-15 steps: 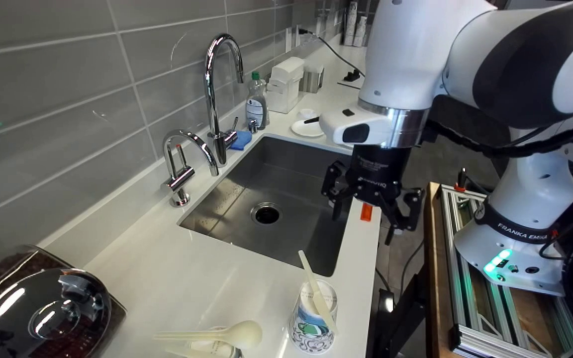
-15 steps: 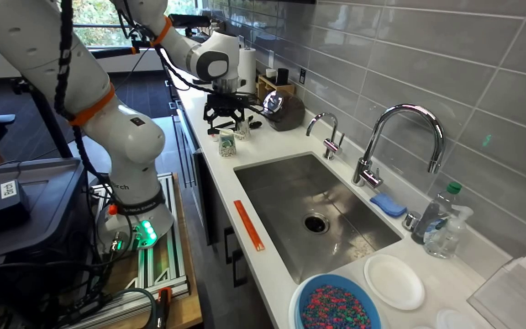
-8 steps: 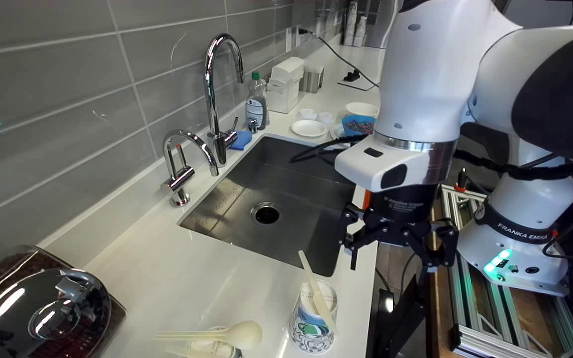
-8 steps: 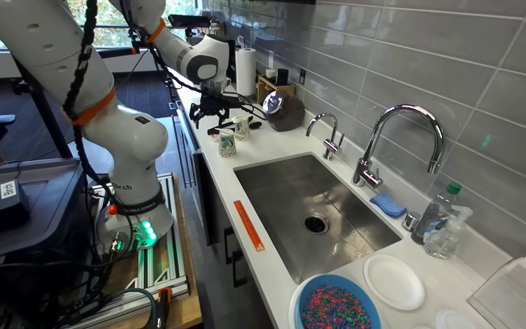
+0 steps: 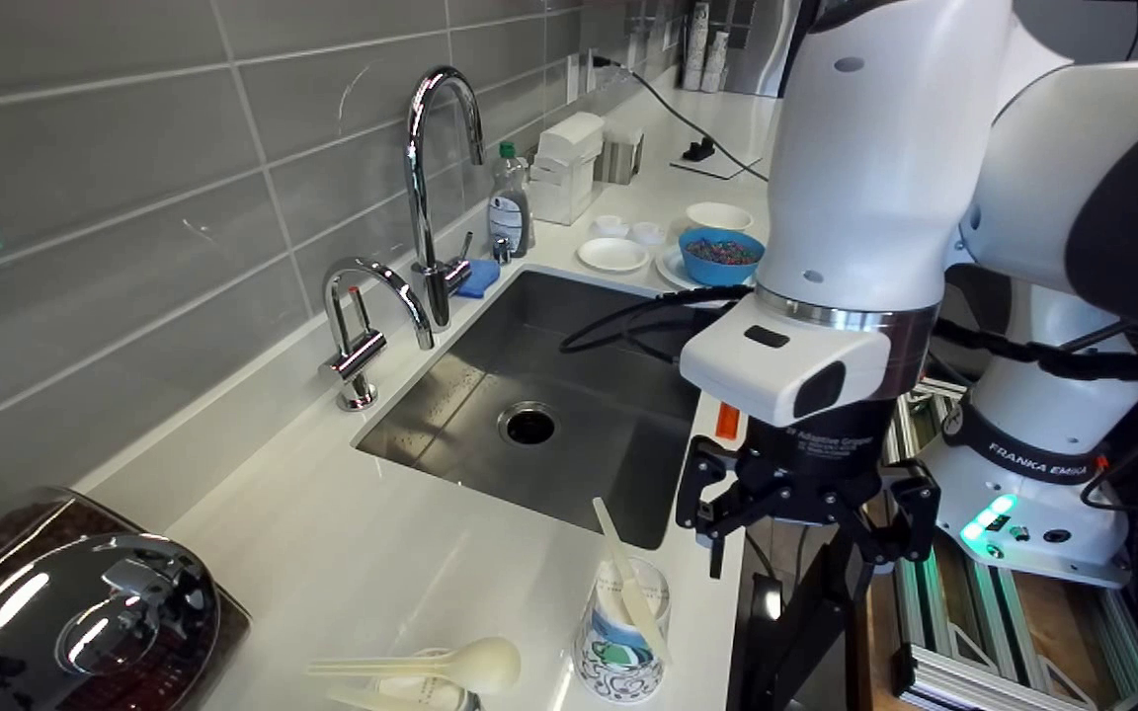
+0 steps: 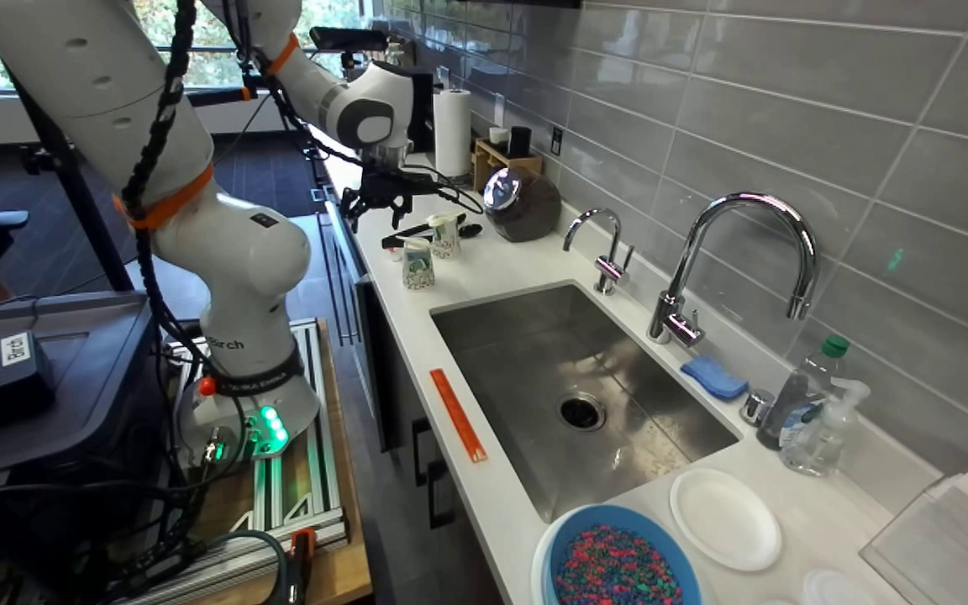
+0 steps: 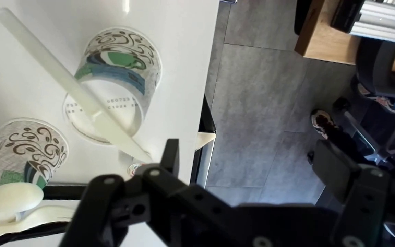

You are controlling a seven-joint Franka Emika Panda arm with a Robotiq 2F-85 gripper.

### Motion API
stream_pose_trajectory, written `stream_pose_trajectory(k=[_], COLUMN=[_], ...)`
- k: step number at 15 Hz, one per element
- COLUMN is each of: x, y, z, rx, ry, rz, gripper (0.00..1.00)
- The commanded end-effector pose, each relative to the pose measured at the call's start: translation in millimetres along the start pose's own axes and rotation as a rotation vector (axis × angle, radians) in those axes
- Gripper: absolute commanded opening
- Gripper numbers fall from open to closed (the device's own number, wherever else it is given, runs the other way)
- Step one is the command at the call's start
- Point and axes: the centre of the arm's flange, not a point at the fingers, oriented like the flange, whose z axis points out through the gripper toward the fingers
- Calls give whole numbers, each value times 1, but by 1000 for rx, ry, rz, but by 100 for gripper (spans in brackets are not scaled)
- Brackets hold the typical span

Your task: Put the knife on the counter top and two pieces of cutlery in the sink

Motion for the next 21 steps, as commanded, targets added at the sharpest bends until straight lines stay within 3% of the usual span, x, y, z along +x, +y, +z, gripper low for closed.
stream_pose_trajectory(k=[1,3,9,15,21], x=[0,-1,22,34,34], y=[0,2,8,16,37], z=[0,1,14,33,41], rx=[0,-18,-206,-278,-375], ry=[0,17,132,114,114], rz=[1,8,-42,-97,-75], gripper=[100,100,100,100,100])
